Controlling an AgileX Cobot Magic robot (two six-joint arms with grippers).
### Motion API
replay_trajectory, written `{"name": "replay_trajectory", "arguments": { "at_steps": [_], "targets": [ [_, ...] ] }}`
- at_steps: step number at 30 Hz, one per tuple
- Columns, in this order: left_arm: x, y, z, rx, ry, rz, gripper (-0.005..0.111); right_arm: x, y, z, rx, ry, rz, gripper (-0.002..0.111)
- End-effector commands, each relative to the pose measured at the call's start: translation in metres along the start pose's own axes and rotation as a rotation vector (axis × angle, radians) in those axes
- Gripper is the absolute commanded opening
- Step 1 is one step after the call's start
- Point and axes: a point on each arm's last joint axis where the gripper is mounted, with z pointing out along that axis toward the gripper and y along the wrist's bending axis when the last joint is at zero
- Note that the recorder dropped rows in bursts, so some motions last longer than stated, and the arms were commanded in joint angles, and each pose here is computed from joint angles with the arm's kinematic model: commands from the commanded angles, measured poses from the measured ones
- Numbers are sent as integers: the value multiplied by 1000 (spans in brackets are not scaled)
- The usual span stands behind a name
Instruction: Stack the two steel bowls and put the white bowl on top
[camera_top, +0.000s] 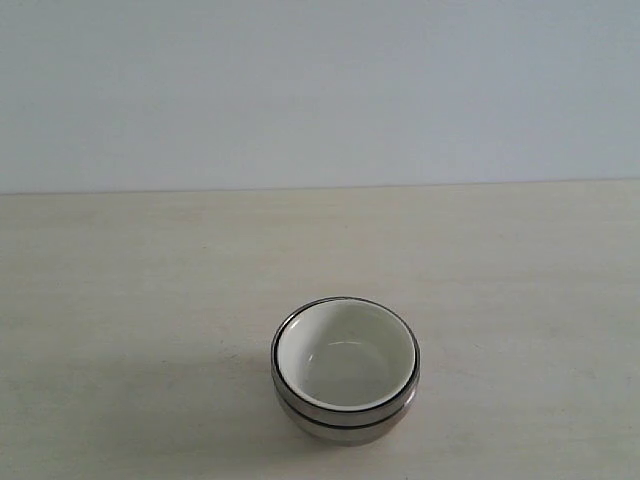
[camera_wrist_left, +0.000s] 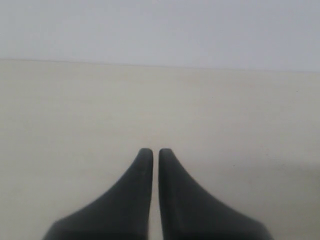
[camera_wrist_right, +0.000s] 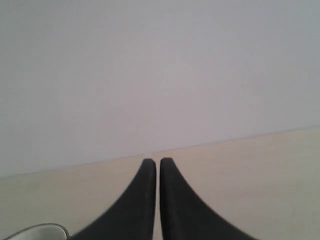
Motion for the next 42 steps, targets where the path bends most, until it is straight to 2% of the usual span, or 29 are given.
{"name": "replay_trajectory", "arguments": {
  "at_steps": [1,13,19,31,40,42],
  "targets": [
    [0,0,0,5,-7,-4,4,6,-1,0,1,15,-81,0],
    [0,0,0,5,-7,-4,4,10,0,0,-17,62,-97,0],
    [0,0,0,5,-7,-4,4,13,-4,-1,33,95,-87,0],
    [0,0,0,5,-7,-4,4,14,-5,-1,40,113,-94,0],
    [0,0,0,5,-7,-4,4,19,-7,-2,58,170,-83,0],
    [0,0,0,5,-7,-4,4,21,-7,-2,67,190,-37,0]
  ]
}}
